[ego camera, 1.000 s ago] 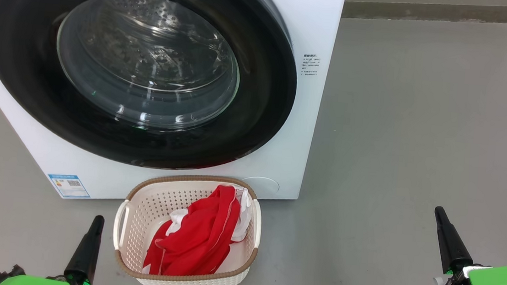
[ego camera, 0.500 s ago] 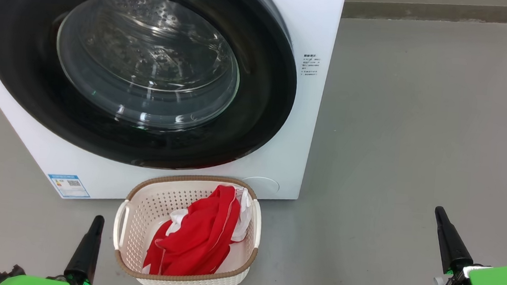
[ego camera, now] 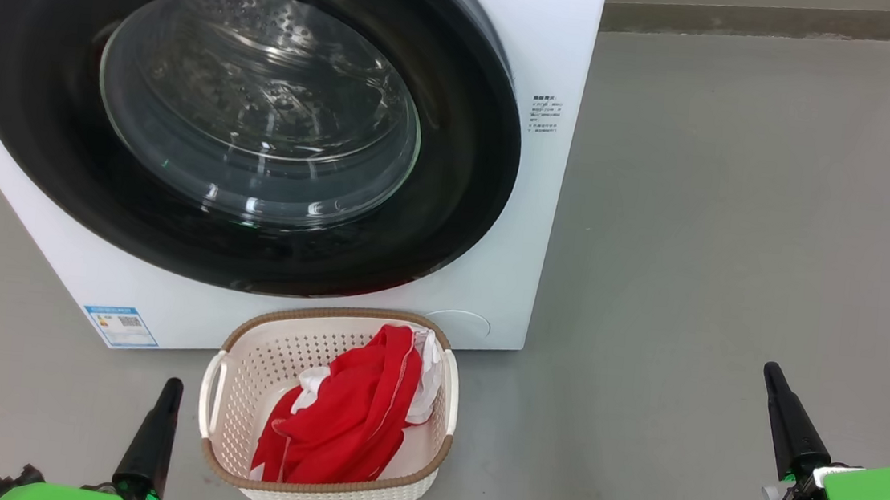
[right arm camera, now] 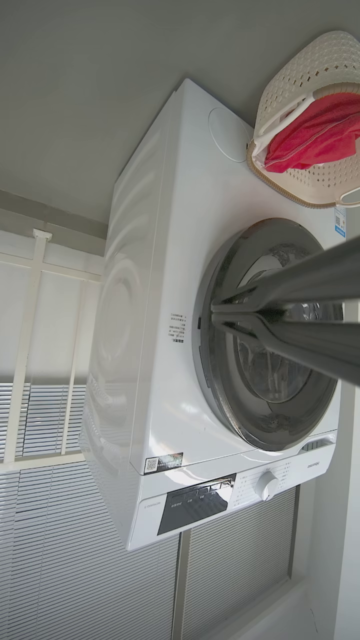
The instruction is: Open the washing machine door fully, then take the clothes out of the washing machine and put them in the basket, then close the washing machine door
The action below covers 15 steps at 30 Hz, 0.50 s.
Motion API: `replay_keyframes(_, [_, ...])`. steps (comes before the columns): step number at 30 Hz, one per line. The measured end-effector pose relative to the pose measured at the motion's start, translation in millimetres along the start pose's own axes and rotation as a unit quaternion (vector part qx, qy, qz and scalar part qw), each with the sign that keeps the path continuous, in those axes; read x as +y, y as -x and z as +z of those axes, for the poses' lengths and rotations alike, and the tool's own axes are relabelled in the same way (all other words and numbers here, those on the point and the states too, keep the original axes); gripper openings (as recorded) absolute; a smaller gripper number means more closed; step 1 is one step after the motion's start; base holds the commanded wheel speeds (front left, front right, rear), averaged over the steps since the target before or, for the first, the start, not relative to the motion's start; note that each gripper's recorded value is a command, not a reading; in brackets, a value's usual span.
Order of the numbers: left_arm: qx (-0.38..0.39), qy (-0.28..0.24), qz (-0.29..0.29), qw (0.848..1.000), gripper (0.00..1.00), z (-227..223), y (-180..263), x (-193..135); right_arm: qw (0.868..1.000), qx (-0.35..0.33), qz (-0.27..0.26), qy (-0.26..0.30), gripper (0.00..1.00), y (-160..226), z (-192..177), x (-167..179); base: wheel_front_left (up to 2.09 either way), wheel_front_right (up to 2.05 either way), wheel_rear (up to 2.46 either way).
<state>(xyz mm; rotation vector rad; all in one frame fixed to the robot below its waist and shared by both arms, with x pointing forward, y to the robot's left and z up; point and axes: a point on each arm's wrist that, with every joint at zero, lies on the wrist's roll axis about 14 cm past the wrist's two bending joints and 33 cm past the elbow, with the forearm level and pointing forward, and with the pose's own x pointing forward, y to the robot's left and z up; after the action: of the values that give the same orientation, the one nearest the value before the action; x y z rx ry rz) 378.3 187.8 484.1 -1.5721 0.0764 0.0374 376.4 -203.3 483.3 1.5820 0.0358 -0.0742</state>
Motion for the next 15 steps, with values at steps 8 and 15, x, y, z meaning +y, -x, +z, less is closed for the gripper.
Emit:
replay_keyframes(8, [0.000, 0.000, 0.000, 1.000, 0.00, 0.0, 0.0, 0.0, 1.000, 0.000, 0.000, 0.000, 0.00, 0.0, 0.1, 0.0, 0.00, 0.00, 0.00])
replay_keyframes(15, [0.000, 0.000, 0.000, 1.000, 0.00, 0.0, 0.0, 0.0, 1.000, 0.000, 0.000, 0.000, 0.00, 0.0, 0.2, 0.0, 0.00, 0.00, 0.00])
